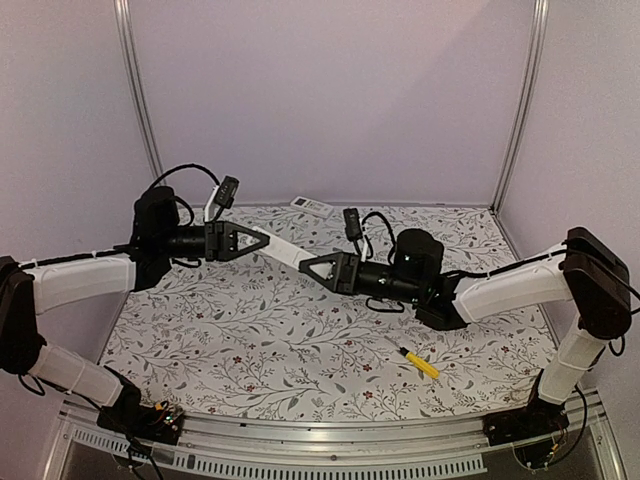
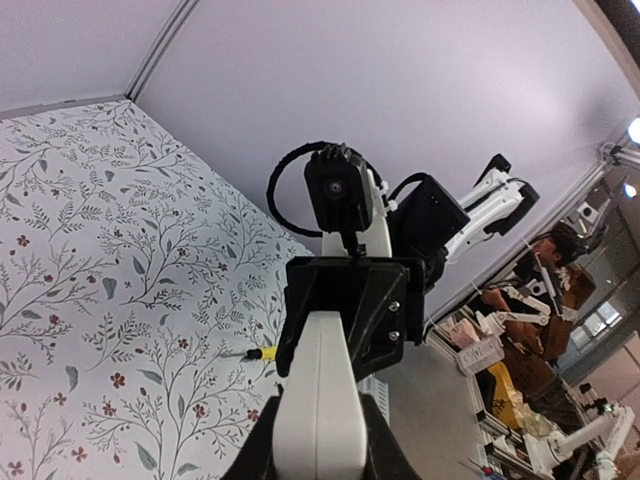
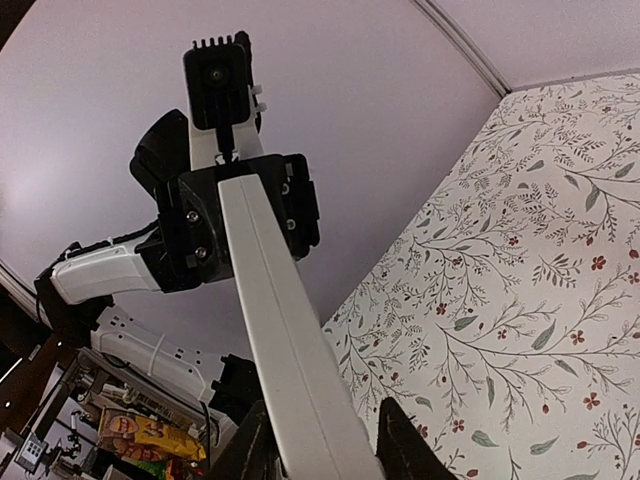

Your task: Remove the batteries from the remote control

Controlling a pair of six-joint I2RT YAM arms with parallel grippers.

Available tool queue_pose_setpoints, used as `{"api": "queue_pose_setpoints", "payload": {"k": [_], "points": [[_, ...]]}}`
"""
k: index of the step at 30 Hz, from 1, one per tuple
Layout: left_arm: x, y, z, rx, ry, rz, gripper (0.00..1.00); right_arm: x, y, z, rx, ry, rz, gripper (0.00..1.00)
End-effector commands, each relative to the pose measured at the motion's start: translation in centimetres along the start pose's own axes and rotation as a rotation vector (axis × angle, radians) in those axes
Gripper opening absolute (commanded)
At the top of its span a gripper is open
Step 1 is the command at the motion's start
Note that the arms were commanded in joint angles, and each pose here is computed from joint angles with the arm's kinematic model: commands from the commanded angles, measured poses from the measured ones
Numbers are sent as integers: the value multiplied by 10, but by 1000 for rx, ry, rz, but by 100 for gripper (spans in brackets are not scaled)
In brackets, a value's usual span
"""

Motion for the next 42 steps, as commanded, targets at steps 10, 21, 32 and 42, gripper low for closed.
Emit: {"api": "queue_pose_setpoints", "payload": {"k": [10,21,32,42], "points": [[-12,-13,-13,-47,97,6,0,-32,-25,1,-53,96,113,33],[-8,-12,-12,-42,84,-1,0,1,-10,-12,-15,-52,0,70],[-8,-10,-10,-33,79,7,0,2,4,-16,-21,-65,-3,64],[-13,-11,-11,-35,91,13,0,-21,-7,-6,-33,9,87,19]]}}
Point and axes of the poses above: each gripper's point midway between its finger pads, its own y axis out along the fingers, its own x axis along the line the jaws close on, z = x × y, the point moved 7 cm from there along -y, back along the fingers
